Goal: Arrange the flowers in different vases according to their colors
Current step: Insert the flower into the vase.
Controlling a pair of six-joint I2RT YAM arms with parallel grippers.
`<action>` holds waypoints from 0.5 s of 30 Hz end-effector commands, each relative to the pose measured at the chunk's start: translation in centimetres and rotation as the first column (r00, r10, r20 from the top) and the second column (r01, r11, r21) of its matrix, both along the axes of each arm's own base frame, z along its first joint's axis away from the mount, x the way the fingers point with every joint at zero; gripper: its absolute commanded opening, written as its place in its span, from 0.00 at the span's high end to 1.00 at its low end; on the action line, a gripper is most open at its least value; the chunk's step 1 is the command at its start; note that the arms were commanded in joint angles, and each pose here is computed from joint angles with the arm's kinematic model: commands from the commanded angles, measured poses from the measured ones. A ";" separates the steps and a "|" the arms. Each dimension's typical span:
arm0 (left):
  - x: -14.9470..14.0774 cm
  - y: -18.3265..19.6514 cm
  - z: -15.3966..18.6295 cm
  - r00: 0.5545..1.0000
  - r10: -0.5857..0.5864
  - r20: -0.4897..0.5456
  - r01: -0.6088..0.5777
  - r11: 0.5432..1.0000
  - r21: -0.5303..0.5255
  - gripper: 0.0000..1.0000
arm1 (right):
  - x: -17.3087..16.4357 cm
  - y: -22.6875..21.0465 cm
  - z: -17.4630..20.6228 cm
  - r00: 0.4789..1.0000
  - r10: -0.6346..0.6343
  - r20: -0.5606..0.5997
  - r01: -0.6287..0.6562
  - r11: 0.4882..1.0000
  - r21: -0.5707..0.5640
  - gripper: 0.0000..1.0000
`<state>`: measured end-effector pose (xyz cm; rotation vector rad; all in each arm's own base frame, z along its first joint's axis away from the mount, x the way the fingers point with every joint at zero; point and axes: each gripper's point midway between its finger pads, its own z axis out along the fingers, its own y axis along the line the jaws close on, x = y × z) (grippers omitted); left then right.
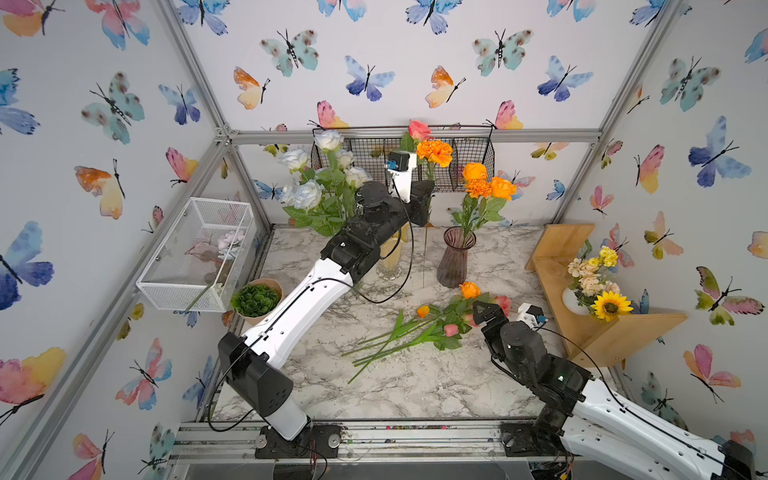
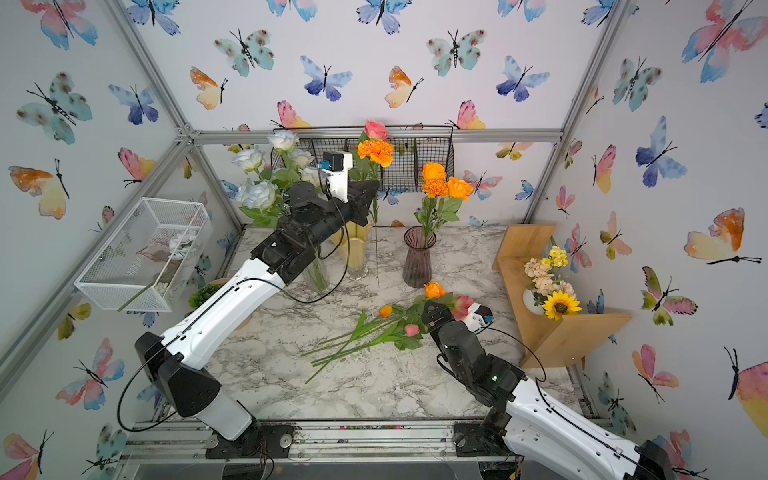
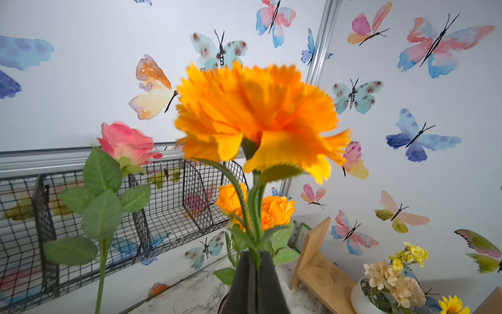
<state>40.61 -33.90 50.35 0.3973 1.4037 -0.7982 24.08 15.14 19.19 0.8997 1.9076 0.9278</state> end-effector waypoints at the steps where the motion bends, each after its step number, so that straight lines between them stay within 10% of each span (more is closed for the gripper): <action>1: -0.3 -1.7 4.2 0.988 -0.051 0.147 0.067 0.992 -0.108 1.00 | 0.0 -1.5 -0.2 0.999 -0.034 0.012 0.035 0.994 -0.105 0.02; 15: 4.2 -4.6 5.6 0.958 -0.004 0.287 0.041 0.991 -0.124 1.00 | 0.5 -0.9 0.4 0.999 0.000 0.048 0.008 0.988 -0.157 0.02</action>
